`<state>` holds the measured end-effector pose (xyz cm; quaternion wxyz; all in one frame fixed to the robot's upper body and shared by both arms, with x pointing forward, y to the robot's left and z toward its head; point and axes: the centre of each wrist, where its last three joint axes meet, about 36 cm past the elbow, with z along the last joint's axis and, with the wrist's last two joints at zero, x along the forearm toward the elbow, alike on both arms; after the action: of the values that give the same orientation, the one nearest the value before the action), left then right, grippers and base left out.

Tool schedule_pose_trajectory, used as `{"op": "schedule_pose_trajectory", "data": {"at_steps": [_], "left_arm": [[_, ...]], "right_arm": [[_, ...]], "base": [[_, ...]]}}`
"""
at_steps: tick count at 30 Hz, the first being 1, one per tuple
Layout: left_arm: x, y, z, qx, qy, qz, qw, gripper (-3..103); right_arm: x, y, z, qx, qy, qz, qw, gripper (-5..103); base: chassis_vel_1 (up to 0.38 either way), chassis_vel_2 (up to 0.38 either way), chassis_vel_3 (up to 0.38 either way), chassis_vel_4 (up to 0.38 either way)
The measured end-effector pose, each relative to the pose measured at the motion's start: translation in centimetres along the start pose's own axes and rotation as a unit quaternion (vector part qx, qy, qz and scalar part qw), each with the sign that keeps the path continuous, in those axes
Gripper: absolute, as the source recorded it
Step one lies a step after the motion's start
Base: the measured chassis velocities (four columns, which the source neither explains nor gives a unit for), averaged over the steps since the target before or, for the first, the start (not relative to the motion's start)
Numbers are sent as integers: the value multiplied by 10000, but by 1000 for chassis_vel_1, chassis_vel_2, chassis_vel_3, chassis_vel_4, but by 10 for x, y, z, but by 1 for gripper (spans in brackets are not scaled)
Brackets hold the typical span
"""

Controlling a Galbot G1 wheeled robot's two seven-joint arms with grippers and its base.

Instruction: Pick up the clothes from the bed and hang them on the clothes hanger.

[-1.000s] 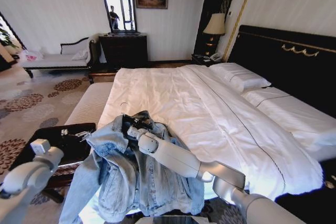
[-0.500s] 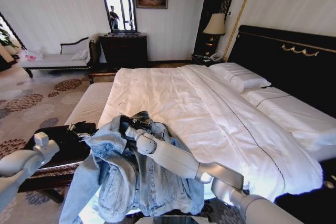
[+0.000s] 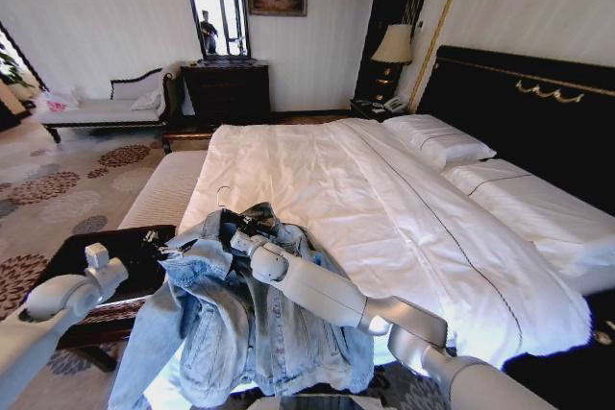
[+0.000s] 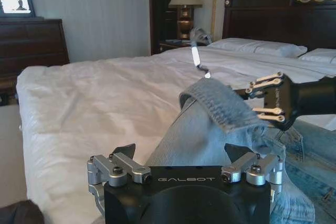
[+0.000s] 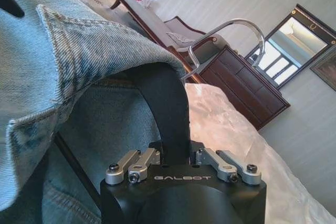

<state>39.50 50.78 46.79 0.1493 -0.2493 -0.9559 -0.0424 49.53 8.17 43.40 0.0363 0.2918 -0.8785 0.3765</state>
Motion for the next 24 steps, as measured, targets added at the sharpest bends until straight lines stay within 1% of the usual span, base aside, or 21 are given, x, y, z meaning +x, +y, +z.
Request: {"op": "schedule_pose_trajectory", "data": {"at_steps": [2,3,6,7,9,10,11,12,16,17,19,20,22,24], "left_arm": [[0,1,1,13,9,0,10000,97],[-2,1,2,29,14,10,10000,94],[-6,-1,3,78,-25,67,9999,80],[-6,-1,3,78,-25,67,9999,80],[-7,-3,6,78,-45,96,9999,69],[-8,-3,7,78,-52,101,9999,69],[-8,-4,8,77,-65,106,9999,64],[-8,-4,8,77,-65,106,9999,64],[-9,-5,11,33,-82,111,9999,42],[-9,-5,11,33,-82,111,9999,42],[-9,-6,13,17,-115,113,9999,31],[-9,-6,14,14,-120,111,9999,31],[-8,-7,16,-17,-133,94,9999,20],[-7,-7,16,-24,-135,91,9999,20]], "right_arm": [[0,0,0,-3,-6,0,10000,25],[0,0,-1,-3,-8,2,10000,25],[1,1,-1,-7,-9,0,10000,25],[1,1,-1,-7,-9,0,10000,25],[1,2,0,-12,-4,-4,10000,25],[1,2,0,-13,-3,-6,10000,25],[2,3,0,-15,2,-9,10000,25],[2,3,0,-15,2,-9,10000,25],[3,5,3,-28,20,-23,10000,25],[3,5,3,-28,20,-23,10000,25],[4,7,4,-38,27,-30,10000,25],[4,7,4,-39,28,-33,10000,25],[4,9,4,-42,29,-44,10000,25],[4,9,5,-43,28,-45,10000,25]], "base": [[0,0,0,0],[0,0,0,0],[0,0,0,0],[0,0,0,0],[0,0,0,0],[0,0,0,0],[0,0,0,0],[0,0,0,0],[0,0,0,0],[0,0,0,0],[0,0,0,0],[0,0,0,0],[0,0,0,0],[0,0,0,0]]}}
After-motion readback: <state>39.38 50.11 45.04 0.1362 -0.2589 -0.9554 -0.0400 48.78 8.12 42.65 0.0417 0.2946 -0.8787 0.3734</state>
